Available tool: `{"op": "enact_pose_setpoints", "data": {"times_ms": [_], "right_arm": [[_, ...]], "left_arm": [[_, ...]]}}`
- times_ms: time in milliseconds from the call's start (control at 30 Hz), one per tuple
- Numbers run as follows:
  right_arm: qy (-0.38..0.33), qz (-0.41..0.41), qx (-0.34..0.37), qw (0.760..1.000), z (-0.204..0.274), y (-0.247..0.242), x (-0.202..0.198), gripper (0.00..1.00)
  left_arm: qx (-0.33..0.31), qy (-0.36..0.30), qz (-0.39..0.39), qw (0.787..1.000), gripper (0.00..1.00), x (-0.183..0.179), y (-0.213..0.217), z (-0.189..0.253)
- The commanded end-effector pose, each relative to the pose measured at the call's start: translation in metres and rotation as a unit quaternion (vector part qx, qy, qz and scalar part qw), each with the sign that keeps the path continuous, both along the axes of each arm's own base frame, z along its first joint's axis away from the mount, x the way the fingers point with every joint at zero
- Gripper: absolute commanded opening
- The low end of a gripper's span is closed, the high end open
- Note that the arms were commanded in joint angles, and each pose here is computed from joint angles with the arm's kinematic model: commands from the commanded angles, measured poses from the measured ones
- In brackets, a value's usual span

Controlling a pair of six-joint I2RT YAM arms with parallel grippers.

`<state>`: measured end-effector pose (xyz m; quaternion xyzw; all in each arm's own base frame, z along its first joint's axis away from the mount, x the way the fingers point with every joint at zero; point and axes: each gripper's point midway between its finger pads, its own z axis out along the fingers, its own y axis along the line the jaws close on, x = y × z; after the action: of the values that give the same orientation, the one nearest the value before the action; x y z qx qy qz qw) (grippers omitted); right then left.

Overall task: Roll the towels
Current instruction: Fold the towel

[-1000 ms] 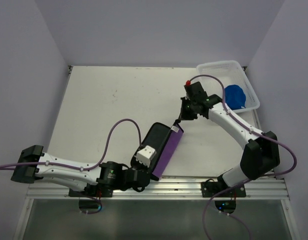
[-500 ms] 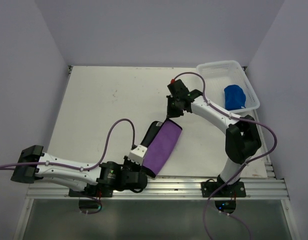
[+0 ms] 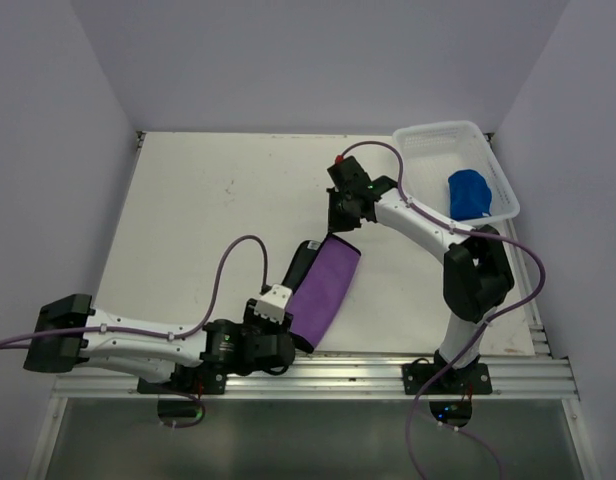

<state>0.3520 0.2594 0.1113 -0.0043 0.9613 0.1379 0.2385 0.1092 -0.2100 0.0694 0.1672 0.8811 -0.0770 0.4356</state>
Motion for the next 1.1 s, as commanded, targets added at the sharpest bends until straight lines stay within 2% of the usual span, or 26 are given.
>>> {"op": "enact_pose_setpoints", "data": {"times_ms": [0, 333, 500, 733, 1067], "right_arm": [[-0.024, -0.006, 0.014, 1.000, 0.016, 0.008, 0.009, 0.00], [-0.023, 0.001, 0.015, 1.000, 0.012, 0.006, 0.005, 0.00], [-0.022, 0.001, 0.016, 1.000, 0.010, 0.007, 0.006, 0.00], [-0.019, 0.002, 0.014, 1.000, 0.007, 0.007, 0.005, 0.00], [-0.016, 0.001, 0.009, 1.000, 0.002, 0.005, 0.004, 0.00]], "left_arm": [[-0.013, -0.008, 0.008, 1.000, 0.58, 0.019, -0.010, -0.003], [-0.078, 0.006, 0.010, 0.997, 0.47, 0.048, -0.023, -0.003], [-0.072, 0.011, -0.003, 0.997, 0.43, 0.048, -0.033, -0.006], [-0.044, 0.045, 0.008, 0.998, 0.39, 0.040, -0.023, -0.030], [-0.035, 0.045, 0.027, 0.998, 0.41, 0.039, -0.009, -0.035]]}}
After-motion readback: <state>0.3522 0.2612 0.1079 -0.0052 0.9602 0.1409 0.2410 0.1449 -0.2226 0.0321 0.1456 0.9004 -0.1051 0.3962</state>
